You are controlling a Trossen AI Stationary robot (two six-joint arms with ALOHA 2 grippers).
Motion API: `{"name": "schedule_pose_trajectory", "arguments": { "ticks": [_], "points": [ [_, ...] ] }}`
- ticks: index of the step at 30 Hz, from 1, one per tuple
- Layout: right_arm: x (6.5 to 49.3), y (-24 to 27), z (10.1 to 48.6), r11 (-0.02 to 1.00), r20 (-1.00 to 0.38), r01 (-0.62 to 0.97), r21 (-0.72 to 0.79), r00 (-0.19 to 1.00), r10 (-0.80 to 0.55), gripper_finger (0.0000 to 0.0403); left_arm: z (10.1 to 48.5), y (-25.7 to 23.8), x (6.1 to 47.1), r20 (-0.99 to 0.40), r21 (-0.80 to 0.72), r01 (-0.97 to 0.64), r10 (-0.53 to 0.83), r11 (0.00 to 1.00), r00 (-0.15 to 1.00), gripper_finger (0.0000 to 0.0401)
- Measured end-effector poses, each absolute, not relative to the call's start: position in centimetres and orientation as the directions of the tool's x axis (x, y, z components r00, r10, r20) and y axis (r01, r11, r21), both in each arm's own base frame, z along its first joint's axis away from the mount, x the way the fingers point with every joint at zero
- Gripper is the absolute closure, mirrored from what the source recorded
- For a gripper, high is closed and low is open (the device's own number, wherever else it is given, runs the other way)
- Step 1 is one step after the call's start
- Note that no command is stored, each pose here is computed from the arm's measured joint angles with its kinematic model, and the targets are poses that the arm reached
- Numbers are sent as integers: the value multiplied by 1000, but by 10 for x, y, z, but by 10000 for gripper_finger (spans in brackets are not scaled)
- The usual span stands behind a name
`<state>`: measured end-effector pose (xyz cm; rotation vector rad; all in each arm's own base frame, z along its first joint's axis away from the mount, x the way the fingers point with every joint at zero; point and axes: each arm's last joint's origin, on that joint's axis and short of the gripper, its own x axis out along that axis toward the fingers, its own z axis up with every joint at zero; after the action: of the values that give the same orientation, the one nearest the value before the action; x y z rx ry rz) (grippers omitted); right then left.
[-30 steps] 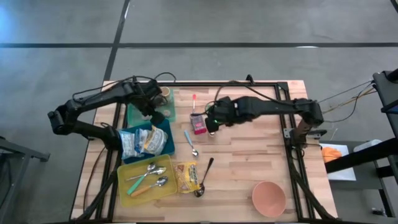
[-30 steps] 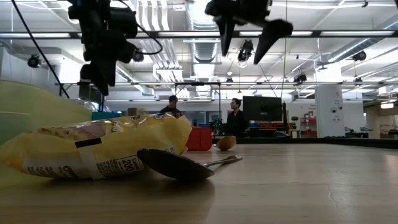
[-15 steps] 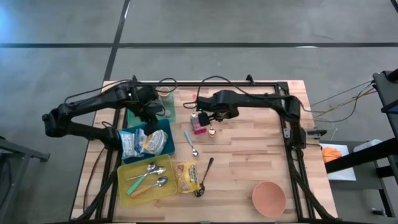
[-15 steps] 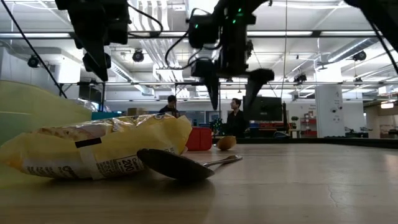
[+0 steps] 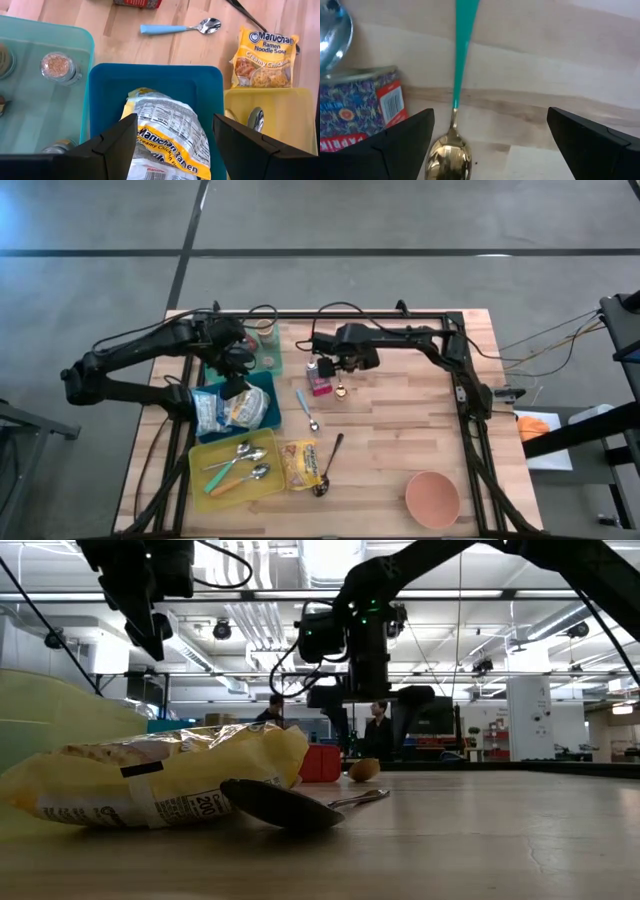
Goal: Pick & Place Food Item
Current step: Put the green spoon into the yellow bin
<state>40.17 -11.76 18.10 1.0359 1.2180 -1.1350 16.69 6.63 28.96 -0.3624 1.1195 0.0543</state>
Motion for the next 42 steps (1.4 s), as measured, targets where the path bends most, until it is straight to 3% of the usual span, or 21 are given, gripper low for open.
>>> {"name": "schedule_pose_trajectory", "arguments": {
  "ticks": [14,30,42],
  "points": [
    [401,-123,160,130,-993,987,-92,-82,-83,19,290,66,167,-887,-258,-232,-135,938,441,136],
    [401,-122,170,145,-996,988,-50,-39,-78,19,290,66,167,-887,-259,-232,-135,938,441,136],
    [406,-121,152,167,-998,984,-58,-53,-39,19,290,66,167,-887,-256,-227,-135,940,441,136]
  ]
}}
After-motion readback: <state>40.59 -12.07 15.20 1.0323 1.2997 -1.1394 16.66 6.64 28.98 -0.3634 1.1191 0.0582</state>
